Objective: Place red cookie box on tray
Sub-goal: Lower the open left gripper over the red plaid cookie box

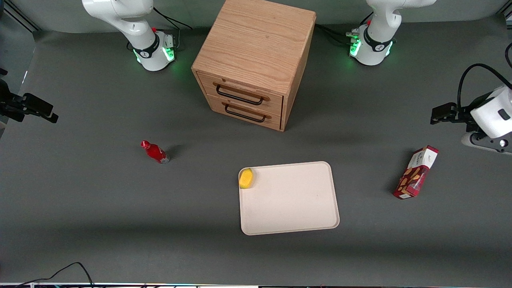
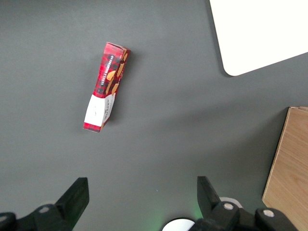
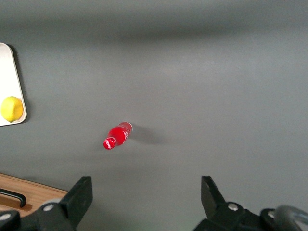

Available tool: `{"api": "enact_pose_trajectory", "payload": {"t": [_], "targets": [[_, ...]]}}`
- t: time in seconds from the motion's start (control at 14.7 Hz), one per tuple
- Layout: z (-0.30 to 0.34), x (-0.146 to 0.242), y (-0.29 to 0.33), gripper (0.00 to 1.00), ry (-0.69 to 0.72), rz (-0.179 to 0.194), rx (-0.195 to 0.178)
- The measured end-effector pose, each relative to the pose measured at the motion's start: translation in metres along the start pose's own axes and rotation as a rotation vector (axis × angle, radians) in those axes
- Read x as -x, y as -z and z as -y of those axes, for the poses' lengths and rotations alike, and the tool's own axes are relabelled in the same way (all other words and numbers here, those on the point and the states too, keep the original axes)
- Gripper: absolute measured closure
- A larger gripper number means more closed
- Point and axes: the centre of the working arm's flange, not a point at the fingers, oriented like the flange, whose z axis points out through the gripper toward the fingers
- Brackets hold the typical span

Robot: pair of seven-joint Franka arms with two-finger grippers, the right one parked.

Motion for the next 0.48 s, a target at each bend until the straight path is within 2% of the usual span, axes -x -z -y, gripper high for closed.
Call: {"api": "enact_pose_trajectory", "payload": {"t": [0.14,0.27,0.34,0.48], "targets": [[0.003,0.002,0.002,0.0,0.006,0.009,-0.004],[0.01,0.001,-0.005,0.0,0.013,0.033,-0.031],[0.017,-0.005,-0.017,0.0,-0.009,0.05,-0.047],[0.044,-0.026,-0.06,0.0,-0.134,0.048,-0.07]]}}
